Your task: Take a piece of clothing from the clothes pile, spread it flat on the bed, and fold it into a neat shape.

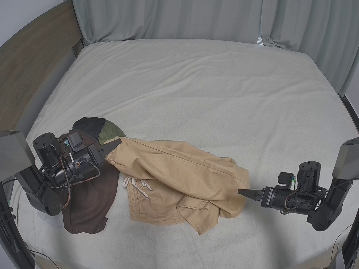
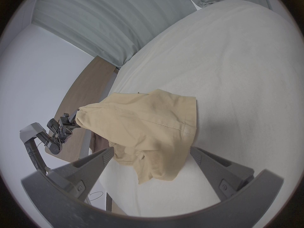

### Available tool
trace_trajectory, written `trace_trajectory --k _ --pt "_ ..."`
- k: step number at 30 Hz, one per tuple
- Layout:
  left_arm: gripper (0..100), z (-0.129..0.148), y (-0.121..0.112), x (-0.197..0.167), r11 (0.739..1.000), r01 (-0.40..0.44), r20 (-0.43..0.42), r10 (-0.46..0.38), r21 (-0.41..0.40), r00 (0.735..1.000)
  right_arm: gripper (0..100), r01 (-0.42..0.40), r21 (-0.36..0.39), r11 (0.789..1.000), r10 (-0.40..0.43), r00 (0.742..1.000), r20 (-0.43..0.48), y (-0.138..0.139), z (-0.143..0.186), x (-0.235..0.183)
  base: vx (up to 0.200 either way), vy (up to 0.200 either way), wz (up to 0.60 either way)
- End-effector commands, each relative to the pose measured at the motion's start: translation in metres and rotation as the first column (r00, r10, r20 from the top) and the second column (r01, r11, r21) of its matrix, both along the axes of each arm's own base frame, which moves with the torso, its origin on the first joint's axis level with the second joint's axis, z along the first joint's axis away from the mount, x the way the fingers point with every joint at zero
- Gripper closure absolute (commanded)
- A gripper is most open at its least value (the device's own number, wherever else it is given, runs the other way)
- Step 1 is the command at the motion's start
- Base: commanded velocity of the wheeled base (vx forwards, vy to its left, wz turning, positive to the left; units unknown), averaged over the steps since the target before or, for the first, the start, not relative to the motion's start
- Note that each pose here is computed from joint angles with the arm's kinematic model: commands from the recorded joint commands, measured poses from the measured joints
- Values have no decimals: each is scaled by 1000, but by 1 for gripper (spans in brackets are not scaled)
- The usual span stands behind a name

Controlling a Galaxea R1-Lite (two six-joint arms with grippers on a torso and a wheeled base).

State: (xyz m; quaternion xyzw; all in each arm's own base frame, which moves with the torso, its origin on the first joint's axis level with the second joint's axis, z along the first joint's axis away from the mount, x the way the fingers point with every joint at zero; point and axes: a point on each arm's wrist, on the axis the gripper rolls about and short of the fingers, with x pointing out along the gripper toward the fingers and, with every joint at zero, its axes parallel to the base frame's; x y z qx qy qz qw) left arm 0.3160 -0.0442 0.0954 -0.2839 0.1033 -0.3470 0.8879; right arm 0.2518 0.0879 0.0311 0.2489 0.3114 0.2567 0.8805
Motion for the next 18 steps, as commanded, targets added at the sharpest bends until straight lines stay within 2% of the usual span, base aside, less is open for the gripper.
trace_trajectory --k 1,5,12,18 --pt "100 0 0 0 1000 0 3 0 -1 1000 0 16 0 1000 -16 998 -53 1 -26 7 0 0 0" --pt "100 0 0 0 1000 0 3 0 -1 1000 0 52 49 997 -51 998 -34 3 -30 13 0 0 0" --pt "100 2 0 -1 1000 0 7 0 -1 1000 0 70 43 997 -67 996 -62 2 -45 21 0 0 0" --pt "100 2 0 -1 1000 2 7 -2 -1 1000 0 70 53 996 -68 997 -41 6 -51 32 0 0 0"
